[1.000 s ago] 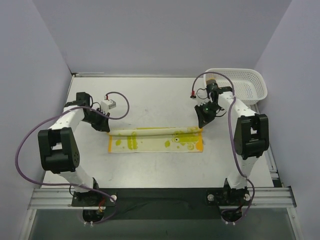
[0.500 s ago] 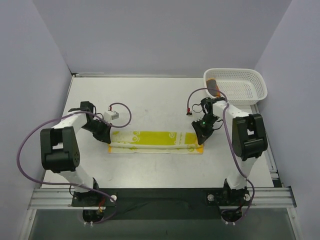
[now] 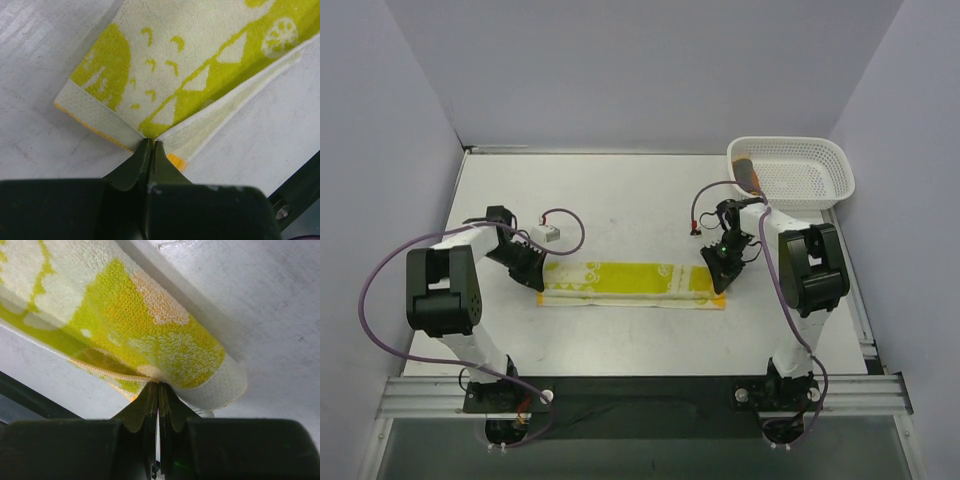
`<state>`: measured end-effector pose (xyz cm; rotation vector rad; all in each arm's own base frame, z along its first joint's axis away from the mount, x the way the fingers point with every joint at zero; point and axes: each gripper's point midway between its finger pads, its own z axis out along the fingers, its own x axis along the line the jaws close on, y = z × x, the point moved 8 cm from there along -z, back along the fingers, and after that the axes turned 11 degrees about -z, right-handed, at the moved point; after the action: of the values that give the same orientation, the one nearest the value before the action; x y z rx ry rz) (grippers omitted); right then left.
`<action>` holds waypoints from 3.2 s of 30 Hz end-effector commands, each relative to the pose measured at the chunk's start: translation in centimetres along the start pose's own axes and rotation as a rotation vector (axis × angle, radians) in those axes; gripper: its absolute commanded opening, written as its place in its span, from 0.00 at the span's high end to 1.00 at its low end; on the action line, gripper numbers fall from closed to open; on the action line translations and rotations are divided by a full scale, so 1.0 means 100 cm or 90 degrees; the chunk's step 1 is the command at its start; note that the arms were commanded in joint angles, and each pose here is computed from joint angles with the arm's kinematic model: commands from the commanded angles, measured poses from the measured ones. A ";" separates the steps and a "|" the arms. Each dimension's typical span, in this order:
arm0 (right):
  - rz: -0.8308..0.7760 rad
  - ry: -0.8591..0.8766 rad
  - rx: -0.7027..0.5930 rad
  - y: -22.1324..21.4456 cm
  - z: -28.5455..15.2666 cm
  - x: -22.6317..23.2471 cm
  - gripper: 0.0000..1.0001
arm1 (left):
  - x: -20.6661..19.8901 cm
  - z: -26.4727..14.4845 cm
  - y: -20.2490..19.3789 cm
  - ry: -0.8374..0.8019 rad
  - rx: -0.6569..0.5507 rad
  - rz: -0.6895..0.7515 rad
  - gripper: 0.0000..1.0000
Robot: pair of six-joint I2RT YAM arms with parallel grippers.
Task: Roll the towels
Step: Fold the towel
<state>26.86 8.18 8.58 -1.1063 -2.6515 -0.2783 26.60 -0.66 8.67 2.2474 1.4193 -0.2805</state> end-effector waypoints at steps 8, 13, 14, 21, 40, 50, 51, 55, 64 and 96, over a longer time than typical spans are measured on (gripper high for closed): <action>-0.016 -0.056 -0.017 -0.003 -0.029 0.001 1.00 | -0.018 -0.036 0.018 0.013 -0.061 0.066 1.00; -0.019 -0.048 -0.009 -0.007 -0.027 0.005 1.00 | -0.031 -0.041 0.008 0.009 -0.050 0.093 1.00; -0.022 -0.043 0.001 -0.008 -0.023 0.006 1.00 | -0.031 -0.035 0.001 0.006 -0.030 0.087 1.00; -0.029 -0.030 0.022 -0.010 -0.008 0.009 1.00 | -0.016 0.000 -0.011 0.002 0.017 0.061 1.00; 0.018 0.014 -0.105 0.007 -0.065 0.025 0.62 | -0.041 -0.041 0.022 -0.033 -0.080 0.088 0.53; 0.090 -0.068 0.009 0.019 -0.010 -0.004 0.69 | -0.004 0.006 0.022 0.049 -0.039 -0.007 0.53; 0.094 -0.076 0.022 0.017 -0.006 -0.008 0.70 | -0.002 0.009 0.019 0.054 -0.032 -0.014 0.54; 0.115 -0.106 0.038 0.022 -0.003 -0.032 0.76 | -0.001 0.014 0.014 0.059 -0.026 -0.031 0.55; 0.079 -0.024 -0.133 0.031 -0.061 0.004 0.78 | -0.037 -0.022 0.035 -0.022 -0.138 -0.025 0.55; 0.162 -0.099 -0.123 0.064 -0.055 -0.065 0.80 | -0.021 -0.015 0.061 -0.076 -0.182 -0.207 0.57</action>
<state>36.08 8.25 9.33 -1.5223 -2.5740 -0.3746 30.81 -2.78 8.89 1.7629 1.7743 -0.3445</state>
